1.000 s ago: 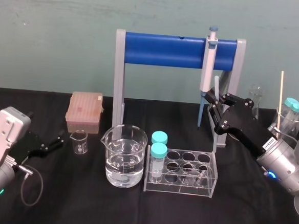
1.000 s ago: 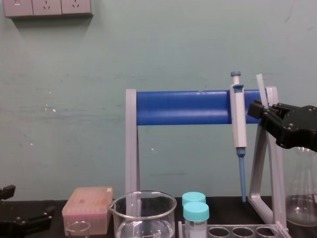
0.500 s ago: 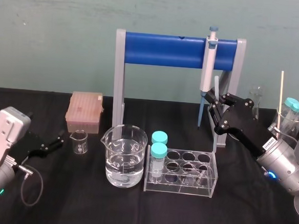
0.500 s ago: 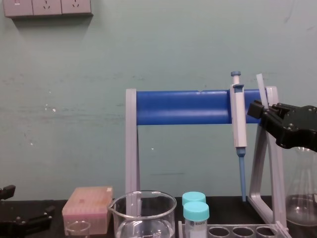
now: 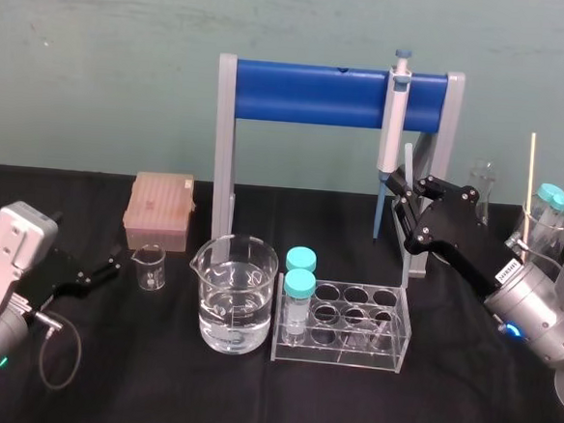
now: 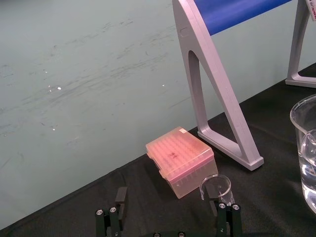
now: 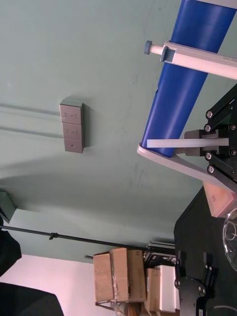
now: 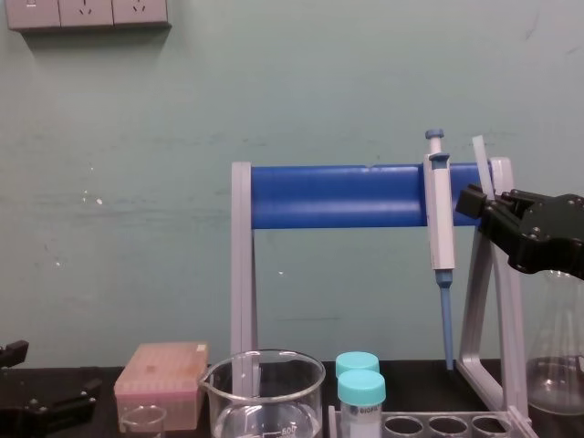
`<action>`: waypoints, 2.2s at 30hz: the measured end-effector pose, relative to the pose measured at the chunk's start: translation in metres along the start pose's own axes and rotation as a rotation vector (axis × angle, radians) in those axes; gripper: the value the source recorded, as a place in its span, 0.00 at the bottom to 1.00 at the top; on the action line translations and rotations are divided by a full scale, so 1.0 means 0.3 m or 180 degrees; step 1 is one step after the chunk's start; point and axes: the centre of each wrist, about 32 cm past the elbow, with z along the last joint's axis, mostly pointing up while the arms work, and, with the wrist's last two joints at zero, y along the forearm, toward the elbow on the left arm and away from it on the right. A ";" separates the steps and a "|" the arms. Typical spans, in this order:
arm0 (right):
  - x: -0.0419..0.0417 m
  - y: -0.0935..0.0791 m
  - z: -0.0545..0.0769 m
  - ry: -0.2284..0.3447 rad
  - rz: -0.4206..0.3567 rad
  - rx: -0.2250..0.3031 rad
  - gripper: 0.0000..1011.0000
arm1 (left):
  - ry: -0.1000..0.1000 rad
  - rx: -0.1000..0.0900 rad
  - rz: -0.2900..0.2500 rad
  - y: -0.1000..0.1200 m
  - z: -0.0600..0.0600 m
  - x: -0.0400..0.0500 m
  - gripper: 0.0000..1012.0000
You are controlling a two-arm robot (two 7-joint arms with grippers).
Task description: Pick up the stirring rod with one hand, then place it down.
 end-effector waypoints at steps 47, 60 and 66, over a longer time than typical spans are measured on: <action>-0.042 -0.015 -0.032 0.0268 0.0217 -0.0181 0.07 | 0.0000 0.0000 0.0000 0.000 0.000 0.000 0.99; -0.039 -0.026 -0.056 0.0385 0.0197 -0.0265 0.07 | 0.0000 0.0000 0.0000 0.000 0.000 0.000 0.99; -0.036 -0.029 -0.070 0.0430 0.0194 -0.0307 0.07 | 0.0000 0.0000 0.0000 0.000 0.000 0.000 0.99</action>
